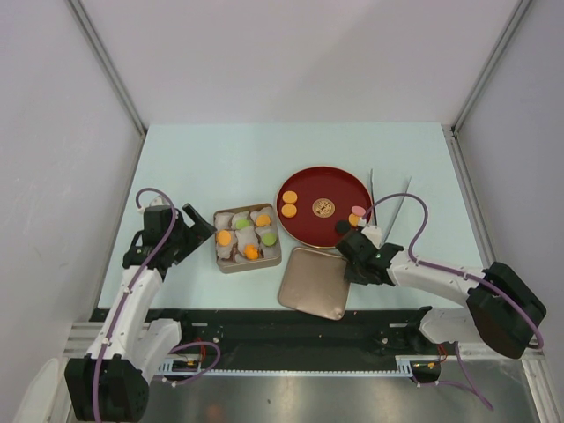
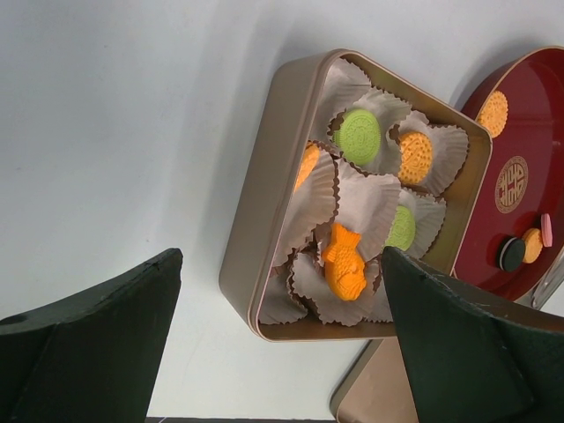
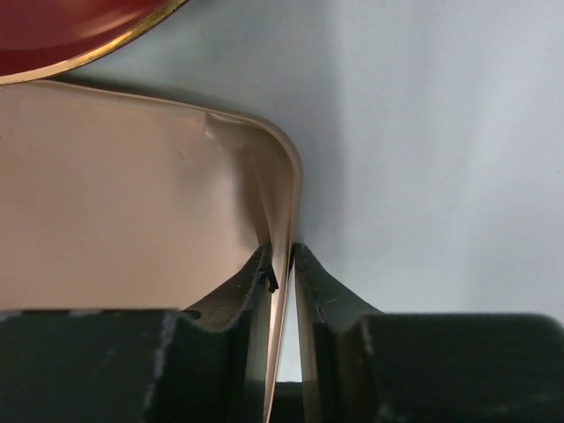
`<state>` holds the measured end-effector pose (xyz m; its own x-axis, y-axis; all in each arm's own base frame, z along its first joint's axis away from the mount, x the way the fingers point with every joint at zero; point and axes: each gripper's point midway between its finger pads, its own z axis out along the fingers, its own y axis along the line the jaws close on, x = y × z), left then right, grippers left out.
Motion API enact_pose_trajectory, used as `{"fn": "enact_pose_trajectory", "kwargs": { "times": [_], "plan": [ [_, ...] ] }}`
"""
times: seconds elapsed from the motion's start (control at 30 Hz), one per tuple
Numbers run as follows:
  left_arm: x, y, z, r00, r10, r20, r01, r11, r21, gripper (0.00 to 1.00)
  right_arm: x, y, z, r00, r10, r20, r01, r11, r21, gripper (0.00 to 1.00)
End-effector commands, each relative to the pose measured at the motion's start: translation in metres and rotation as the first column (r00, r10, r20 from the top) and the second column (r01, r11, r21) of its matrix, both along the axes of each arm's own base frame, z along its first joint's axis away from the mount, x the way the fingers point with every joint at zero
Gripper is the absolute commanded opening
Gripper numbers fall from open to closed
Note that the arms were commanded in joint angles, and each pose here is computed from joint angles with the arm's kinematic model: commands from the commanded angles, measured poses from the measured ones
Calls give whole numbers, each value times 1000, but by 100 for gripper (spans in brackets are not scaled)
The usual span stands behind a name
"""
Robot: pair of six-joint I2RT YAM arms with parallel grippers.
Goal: Pack the cookies
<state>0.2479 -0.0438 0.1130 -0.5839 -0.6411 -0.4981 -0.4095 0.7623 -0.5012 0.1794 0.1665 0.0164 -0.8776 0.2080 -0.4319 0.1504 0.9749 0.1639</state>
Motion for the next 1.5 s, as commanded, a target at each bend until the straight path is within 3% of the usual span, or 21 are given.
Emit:
{"fn": "enact_pose_trajectory", "kwargs": {
  "times": [0.0,0.4,0.63,0.8,1.0,1.2,1.3,1.47],
  "plan": [
    [5,3,7,1000,5,28,-6,1000,21,100,-4,-3,-11,1000,-10,-22,10,1000,-6,18],
    [6,3,6,999,11,31,-11,1000,18,100,2,-11,37,998,-19,60,20,1000,-3,0],
    [7,3,9,999,11,32,-11,1000,18,100,1,-12,70,995,-8,104,5,1000,25,0],
    [8,4,13,999,13,37,-13,1000,22,100,7,-1,134,983,27,182,-42,996,83,0],
    [13,2,23,999,11,50,-11,1000,11,100,31,5,221,930,40,364,-85,990,109,0],
    [24,-21,54,987,-70,143,83,993,-84,100,66,8,232,898,85,432,-111,993,35,0],
    [31,-53,79,942,-214,258,260,953,-158,100,84,14,225,896,109,430,-132,991,25,0],
    [29,-111,122,761,-449,469,567,811,-145,100,112,19,224,905,93,414,-143,986,92,0]
  ]
}}
